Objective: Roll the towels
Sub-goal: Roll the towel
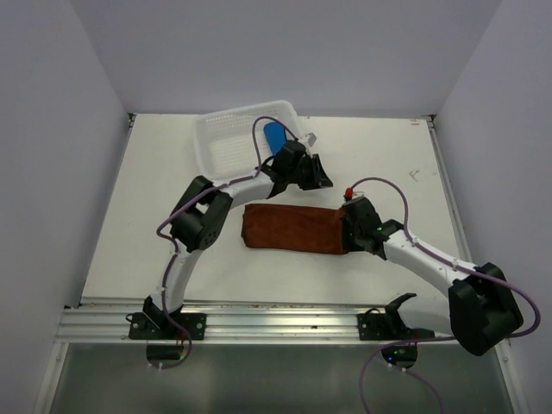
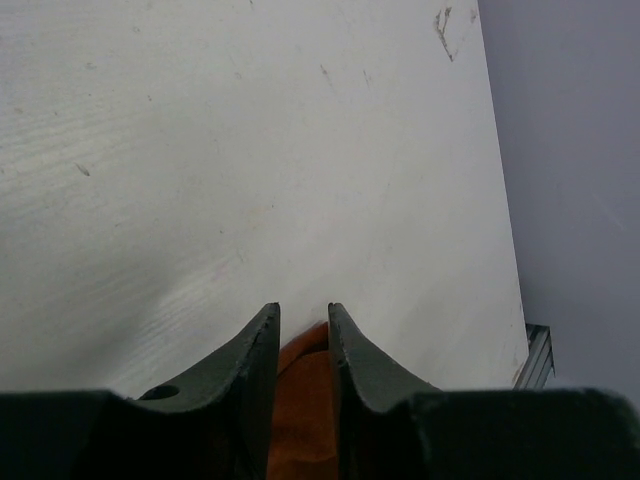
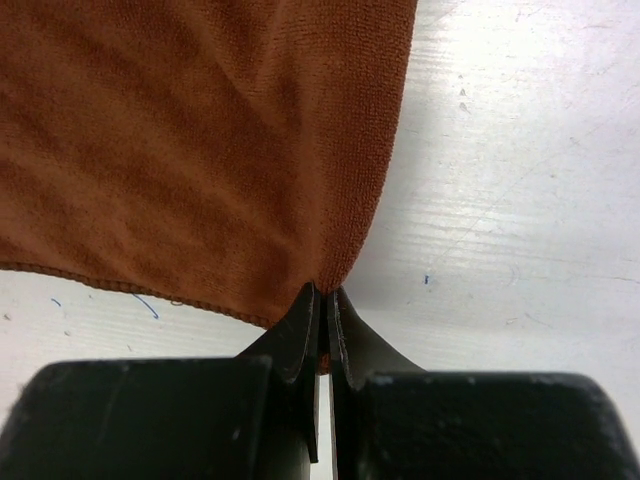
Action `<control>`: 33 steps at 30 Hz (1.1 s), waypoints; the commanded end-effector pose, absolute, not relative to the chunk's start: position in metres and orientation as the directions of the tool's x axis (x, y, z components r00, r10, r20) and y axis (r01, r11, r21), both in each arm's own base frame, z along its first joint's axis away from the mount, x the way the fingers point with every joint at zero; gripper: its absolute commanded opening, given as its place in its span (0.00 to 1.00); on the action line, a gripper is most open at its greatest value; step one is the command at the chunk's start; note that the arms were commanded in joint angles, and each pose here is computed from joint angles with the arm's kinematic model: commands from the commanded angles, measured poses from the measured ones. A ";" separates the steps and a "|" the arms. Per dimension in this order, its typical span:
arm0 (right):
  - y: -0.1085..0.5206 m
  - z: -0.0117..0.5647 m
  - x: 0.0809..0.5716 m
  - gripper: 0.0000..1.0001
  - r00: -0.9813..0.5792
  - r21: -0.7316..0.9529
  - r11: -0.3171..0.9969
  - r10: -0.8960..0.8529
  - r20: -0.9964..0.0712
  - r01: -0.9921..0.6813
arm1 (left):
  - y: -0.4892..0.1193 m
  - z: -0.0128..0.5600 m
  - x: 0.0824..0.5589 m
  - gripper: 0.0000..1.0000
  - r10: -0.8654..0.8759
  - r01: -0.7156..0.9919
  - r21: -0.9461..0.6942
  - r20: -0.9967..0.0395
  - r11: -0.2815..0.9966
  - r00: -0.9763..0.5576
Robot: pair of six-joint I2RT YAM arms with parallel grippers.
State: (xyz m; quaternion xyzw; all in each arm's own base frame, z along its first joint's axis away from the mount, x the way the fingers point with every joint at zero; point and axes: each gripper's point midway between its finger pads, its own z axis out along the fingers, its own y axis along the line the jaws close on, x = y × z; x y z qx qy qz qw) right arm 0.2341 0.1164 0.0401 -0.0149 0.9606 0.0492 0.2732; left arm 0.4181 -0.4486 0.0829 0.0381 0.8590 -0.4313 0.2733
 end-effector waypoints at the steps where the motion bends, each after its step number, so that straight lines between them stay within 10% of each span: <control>1: 0.129 0.036 0.239 0.00 -0.841 0.161 0.987 0.072 -0.536 -0.019 | -0.462 0.134 0.409 0.31 -0.148 0.403 -0.716 -0.572 0.570 -0.807; 33: 0.126 0.024 0.232 0.00 -0.795 0.256 0.965 0.198 -0.573 0.056 | -0.487 0.069 0.345 0.52 0.130 0.415 -0.449 -0.540 0.792 -0.831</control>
